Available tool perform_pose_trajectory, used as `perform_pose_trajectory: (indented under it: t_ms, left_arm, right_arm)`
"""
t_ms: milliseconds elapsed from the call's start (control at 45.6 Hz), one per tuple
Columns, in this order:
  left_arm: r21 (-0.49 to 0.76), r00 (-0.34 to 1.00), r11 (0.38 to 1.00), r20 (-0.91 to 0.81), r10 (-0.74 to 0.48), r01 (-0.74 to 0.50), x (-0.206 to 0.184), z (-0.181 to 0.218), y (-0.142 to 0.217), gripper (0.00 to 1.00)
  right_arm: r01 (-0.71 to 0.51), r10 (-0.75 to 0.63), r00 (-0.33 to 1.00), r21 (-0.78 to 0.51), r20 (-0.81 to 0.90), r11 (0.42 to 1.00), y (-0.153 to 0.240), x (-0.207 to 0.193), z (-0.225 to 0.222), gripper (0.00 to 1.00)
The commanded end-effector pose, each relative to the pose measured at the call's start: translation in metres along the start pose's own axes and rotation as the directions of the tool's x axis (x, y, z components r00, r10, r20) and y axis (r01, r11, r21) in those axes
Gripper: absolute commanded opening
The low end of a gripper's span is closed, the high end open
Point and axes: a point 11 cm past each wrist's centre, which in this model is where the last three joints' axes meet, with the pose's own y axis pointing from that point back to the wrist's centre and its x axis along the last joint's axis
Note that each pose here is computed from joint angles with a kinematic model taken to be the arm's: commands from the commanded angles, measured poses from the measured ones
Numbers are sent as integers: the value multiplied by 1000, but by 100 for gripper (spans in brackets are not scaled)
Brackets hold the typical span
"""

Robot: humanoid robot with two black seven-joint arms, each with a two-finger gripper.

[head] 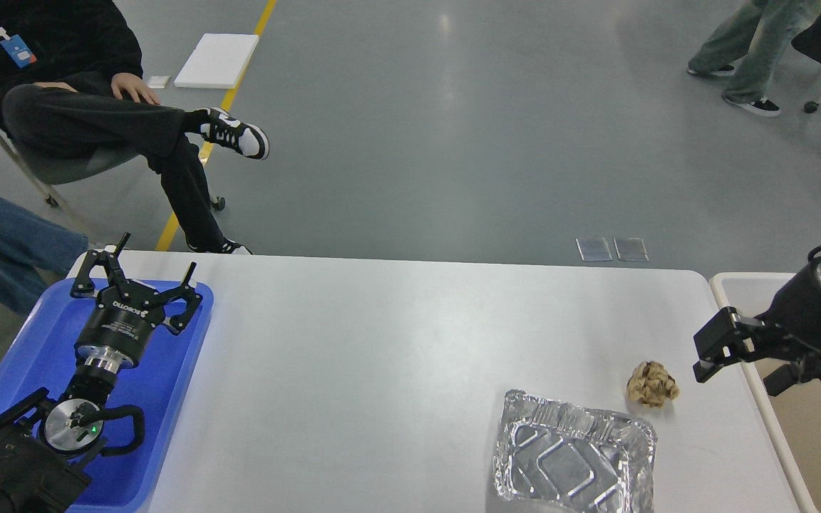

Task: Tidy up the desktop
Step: 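Lower the right gripper to the near edge of the foil tray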

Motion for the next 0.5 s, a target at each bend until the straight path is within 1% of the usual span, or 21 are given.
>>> perform_pose_trajectory:
  t_ms: [0,132,329,395,483]
  left_arm:
    - [0,1000,1000,0,1,-1,0,0,0,99]
    - [0,1000,1000,0,1,-1,0,0,0,99]
    - [0,1000,1000,0,1,-1,0,0,0,99]
    - [0,1000,1000,2,2,-2,1,1,0,99]
    - [0,1000,1000,2,2,-2,1,1,0,99]
  right_arm:
    - [-2,3,999,-15,44,1000,-55,-23,35,86]
    - [-17,18,998,-18,60,1000,-78,-31,39,86]
    - [-94,94,990,-13,102,996,-100,-32,40,86]
    - [-98,96,987,12,126,995,-113,-38,37,87]
    - [-74,69,988,31,136,997,-124,-47,34,88]
